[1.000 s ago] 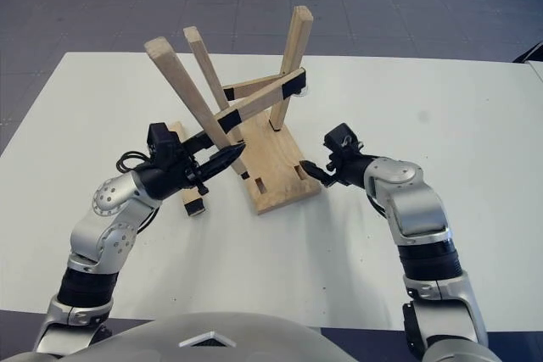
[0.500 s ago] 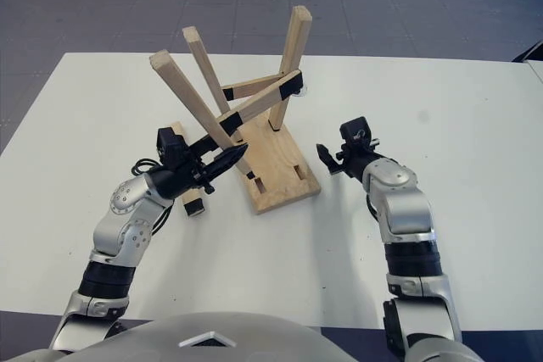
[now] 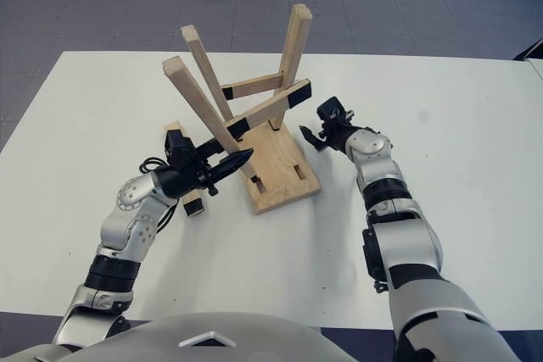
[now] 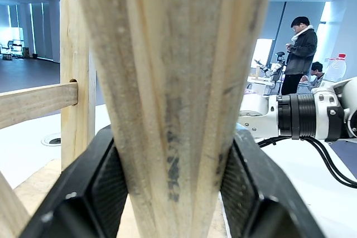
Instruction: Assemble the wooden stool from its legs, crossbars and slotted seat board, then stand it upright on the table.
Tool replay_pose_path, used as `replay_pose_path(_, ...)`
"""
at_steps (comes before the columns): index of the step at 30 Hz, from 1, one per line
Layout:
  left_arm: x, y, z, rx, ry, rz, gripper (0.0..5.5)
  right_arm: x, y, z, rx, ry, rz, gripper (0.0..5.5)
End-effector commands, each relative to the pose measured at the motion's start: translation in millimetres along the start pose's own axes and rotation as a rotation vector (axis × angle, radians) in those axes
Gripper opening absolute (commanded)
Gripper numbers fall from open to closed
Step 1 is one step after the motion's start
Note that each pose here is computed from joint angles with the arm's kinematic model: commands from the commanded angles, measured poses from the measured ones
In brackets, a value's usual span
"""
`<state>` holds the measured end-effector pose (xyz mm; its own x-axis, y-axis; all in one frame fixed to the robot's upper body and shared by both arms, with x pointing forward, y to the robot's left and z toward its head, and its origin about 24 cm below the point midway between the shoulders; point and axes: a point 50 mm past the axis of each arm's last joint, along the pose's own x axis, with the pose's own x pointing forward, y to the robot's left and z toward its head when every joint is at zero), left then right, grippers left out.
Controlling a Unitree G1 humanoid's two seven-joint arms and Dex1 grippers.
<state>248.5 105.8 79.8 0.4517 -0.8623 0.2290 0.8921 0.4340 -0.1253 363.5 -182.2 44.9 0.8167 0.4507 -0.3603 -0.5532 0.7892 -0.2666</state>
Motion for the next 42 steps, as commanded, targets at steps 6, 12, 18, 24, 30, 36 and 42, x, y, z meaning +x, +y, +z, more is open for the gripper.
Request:
replay_pose_path(6,-1,-2,1,0.005,0.015,-0.024,2.06,12,23,3,-0.055,-0.018,0.105,3.9)
replay_pose_path(12,-8,-2,0,0.003,0.041,-0.023,2.06,10,15,5,-0.072,-0.016,0.055,3.9)
replay_pose_path(18,-10,-6,-5,-0.004,0.046,-0.001,2.06,-5,-14,14,0.037,-0.085,-0.107,3.9)
replay_pose_path(24,-6,-12,-10,0.001,0.046,0.013,2.06,-37,2,14,0.125,-0.14,-0.14,3.9)
replay_pose_path(30,-3,-14,-16,0.01,0.062,0.028,2.06,-79,19,16,0.183,-0.129,-0.175,3.9)
replay_pose_path(36,-4,-9,-17,0.029,0.056,0.072,2.06,-94,31,29,0.224,-0.15,-0.176,3.9)
replay_pose_path(42,-3,-13,-22,0.014,0.05,0.083,2.06,-97,30,35,0.232,-0.152,-0.188,3.9)
